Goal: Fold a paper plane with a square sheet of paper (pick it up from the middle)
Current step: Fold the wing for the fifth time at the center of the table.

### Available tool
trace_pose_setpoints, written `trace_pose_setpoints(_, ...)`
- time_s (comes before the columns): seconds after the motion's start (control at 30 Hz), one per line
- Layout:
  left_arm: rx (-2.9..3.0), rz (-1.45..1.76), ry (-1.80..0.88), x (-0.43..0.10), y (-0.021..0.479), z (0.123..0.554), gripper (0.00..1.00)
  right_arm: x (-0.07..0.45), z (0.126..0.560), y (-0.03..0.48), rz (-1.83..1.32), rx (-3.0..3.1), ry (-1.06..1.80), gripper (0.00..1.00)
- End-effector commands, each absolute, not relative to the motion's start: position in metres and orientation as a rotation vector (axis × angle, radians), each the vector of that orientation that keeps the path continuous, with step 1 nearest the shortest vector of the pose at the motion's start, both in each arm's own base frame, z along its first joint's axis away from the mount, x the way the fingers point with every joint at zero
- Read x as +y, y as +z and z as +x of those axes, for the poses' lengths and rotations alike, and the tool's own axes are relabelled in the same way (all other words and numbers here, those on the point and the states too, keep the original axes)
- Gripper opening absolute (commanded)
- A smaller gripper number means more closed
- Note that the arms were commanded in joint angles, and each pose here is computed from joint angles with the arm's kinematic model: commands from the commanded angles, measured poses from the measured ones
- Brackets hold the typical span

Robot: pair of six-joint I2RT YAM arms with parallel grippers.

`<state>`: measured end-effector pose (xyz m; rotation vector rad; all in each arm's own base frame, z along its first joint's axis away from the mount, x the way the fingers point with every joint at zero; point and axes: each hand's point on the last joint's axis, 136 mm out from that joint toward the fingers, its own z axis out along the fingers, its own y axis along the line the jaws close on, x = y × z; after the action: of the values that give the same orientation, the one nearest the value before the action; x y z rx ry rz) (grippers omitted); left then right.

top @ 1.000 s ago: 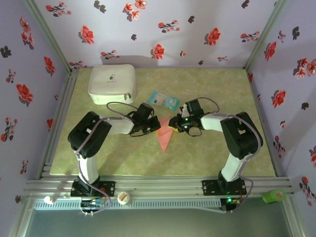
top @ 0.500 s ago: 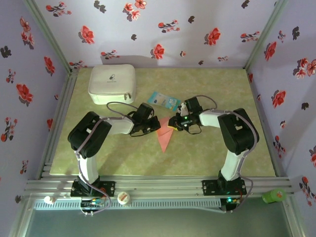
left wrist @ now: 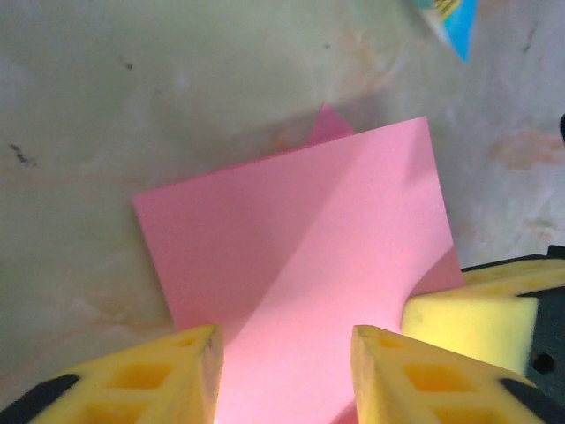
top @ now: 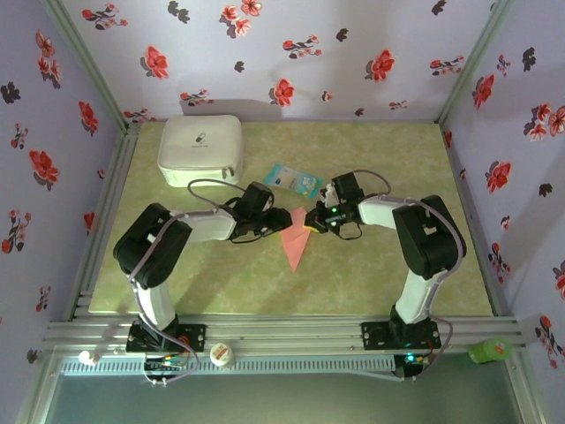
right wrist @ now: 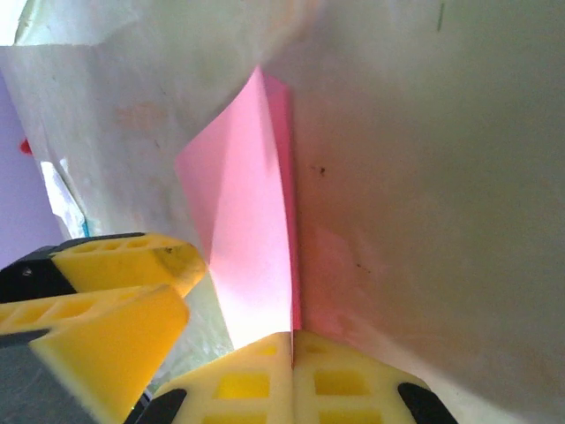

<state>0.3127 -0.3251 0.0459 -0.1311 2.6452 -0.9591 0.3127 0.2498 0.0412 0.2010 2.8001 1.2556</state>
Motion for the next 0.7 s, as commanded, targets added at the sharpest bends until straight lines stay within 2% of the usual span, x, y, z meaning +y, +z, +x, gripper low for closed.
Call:
trace_pose_setpoints(0.0, 2.578, -0.056, -0.978, -0.323, 0.073, 0.311, 0.46, 0.242, 0.319, 0.051, 0.375, 2.742, 1.234, 0.0)
trace_pose_setpoints(0.23, 2.511, 0.027, -0.956, -0.321, 0.092, 0.305, 0.44, 0.21, 0.313, 0.037, 0.791, 2.636, 1.077, 0.0)
trace_pose_setpoints(0.37, 2.504, 0.183, -0.906, -0.331, 0.096, 0.289, 0.41, 0.199, 0.312, 0.038, 0.92, 2.559, 1.043, 0.0)
trace_pose_setpoints(0.67, 2.393, 0.697, -0.388, -0.353, 0.094, 0.244, 0.44, 0.204, 0.312, 0.048, 0.952, 2.511, 1.119, 0.0)
